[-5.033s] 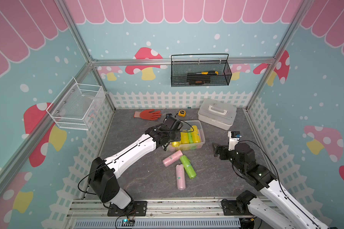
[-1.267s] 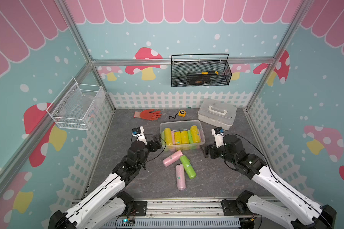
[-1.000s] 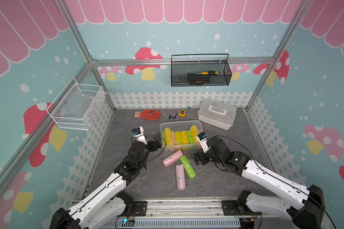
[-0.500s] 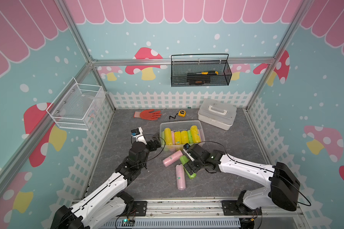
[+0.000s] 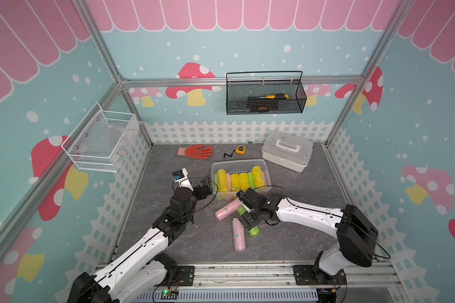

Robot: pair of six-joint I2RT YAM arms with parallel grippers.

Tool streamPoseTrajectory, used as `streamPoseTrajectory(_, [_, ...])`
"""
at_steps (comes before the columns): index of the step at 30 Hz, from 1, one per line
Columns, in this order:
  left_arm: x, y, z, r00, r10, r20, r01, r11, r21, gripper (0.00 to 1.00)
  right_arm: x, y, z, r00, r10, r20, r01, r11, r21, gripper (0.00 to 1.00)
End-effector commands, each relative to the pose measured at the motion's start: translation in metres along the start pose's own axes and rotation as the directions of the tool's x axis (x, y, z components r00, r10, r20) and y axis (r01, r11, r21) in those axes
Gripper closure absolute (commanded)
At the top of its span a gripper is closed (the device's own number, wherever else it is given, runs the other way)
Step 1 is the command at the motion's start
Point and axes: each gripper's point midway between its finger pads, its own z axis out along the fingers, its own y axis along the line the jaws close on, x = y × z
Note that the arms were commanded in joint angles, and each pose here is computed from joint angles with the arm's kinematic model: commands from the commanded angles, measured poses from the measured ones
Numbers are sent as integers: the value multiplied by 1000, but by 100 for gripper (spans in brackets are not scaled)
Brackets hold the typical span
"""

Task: Put the roll of trash bags into the storage box
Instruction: Pick up the roll of trash bags from the center of the board.

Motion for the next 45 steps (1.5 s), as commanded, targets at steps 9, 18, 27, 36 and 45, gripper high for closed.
streamPoseTrajectory(9, [-1, -2, 4, 1000, -11, -14, 11, 1000, 4, 2, 11, 13, 36, 990, 0, -144, -5, 1000, -31, 18])
streamPoseTrajectory(18, [-1, 0, 5, 1000, -19, -16, 19, 1000, -2, 2, 11, 19, 48, 985, 11, -174, -19, 999, -47, 29])
streamPoseTrajectory(27, [-1, 2, 5, 1000, -25, -15, 25, 1000, -9, 2, 9, 15, 44, 985, 9, -174, -14, 1000, -25, 51])
streamPoseTrajectory(36, [3, -1, 6, 999, -33, -35, 34, 999, 12, 2, 3, 13, 28, 993, 11, -118, -14, 999, -29, 64])
streamPoseTrajectory(45, [3, 1, 7, 998, -44, -37, 44, 999, 4, 2, -11, 2, -19, 996, 24, 84, -22, 999, -31, 70])
